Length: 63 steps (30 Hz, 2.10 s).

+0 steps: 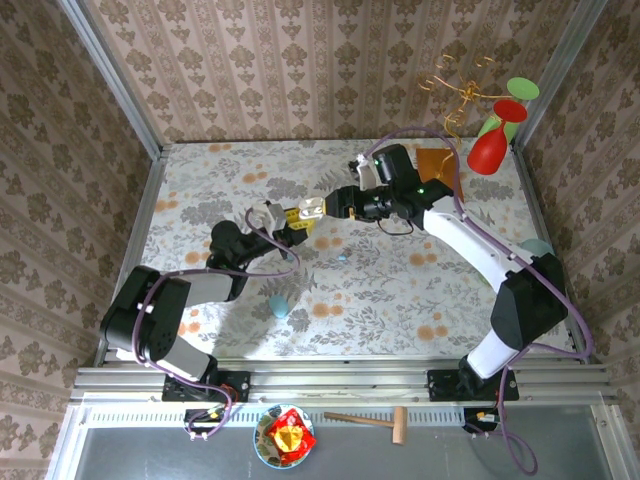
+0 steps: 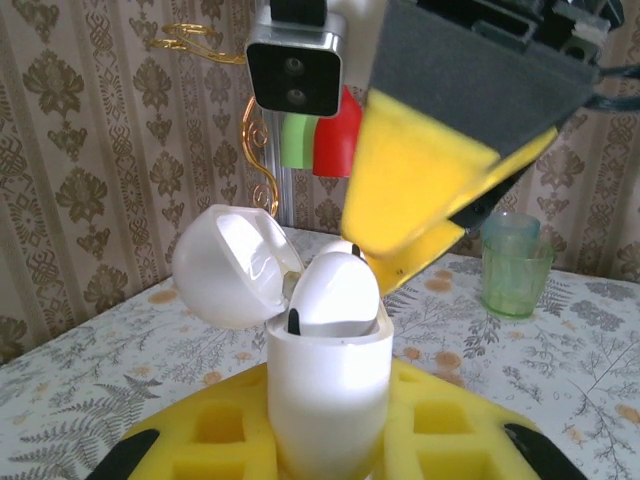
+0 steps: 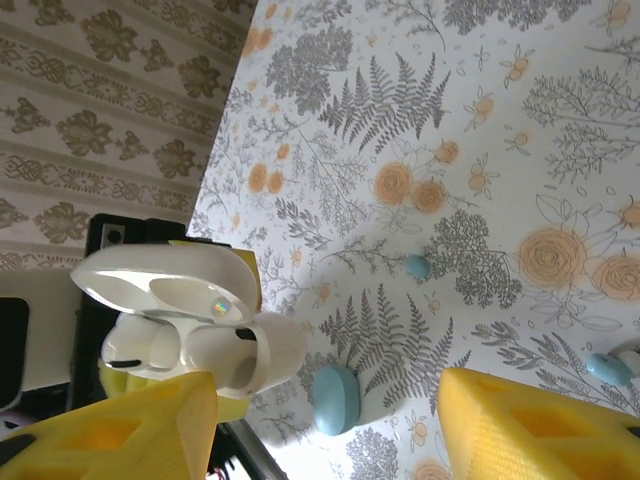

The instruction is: Insert wireless bluetooth earbuds into charging case

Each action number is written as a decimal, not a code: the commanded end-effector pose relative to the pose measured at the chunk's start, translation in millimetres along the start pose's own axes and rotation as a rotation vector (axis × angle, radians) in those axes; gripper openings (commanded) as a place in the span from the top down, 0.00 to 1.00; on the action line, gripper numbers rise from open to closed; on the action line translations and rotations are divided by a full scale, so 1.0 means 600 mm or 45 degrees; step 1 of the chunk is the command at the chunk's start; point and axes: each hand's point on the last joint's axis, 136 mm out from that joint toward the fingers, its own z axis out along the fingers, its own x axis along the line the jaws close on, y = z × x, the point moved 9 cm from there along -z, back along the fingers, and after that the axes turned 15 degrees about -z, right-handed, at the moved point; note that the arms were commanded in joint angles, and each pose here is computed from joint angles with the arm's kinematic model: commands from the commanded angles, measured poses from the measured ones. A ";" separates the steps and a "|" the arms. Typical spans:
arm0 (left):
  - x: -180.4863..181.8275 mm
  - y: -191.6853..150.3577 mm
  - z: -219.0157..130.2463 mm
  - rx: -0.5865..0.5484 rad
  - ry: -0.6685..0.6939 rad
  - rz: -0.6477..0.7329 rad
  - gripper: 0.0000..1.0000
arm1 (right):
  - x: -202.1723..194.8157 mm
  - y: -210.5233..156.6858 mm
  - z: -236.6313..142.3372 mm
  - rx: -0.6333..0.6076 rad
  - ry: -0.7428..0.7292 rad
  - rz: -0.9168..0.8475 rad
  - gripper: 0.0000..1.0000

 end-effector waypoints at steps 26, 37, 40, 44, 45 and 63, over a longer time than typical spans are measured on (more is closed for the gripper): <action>-0.001 0.005 -0.010 -0.040 0.076 0.247 1.00 | 0.017 0.021 0.030 0.120 -0.081 -0.109 0.30; -0.011 0.016 -0.011 -0.035 -0.034 0.038 1.00 | 0.051 0.005 -0.031 -0.052 -0.028 -0.404 0.29; -0.020 0.019 -0.011 0.003 -0.154 -0.042 1.00 | 0.065 -0.015 -0.042 -0.072 0.030 -0.714 0.29; -0.029 0.016 -0.014 0.053 -0.264 -0.092 1.00 | 0.059 -0.062 -0.044 -0.071 0.050 -1.125 0.34; -0.031 0.017 -0.013 0.060 -0.284 -0.104 1.00 | 0.056 -0.069 -0.042 -0.049 0.051 -1.169 0.35; -0.050 0.015 -0.001 0.122 -0.430 -0.153 1.00 | 0.061 -0.066 -0.008 -0.017 0.285 -1.248 0.62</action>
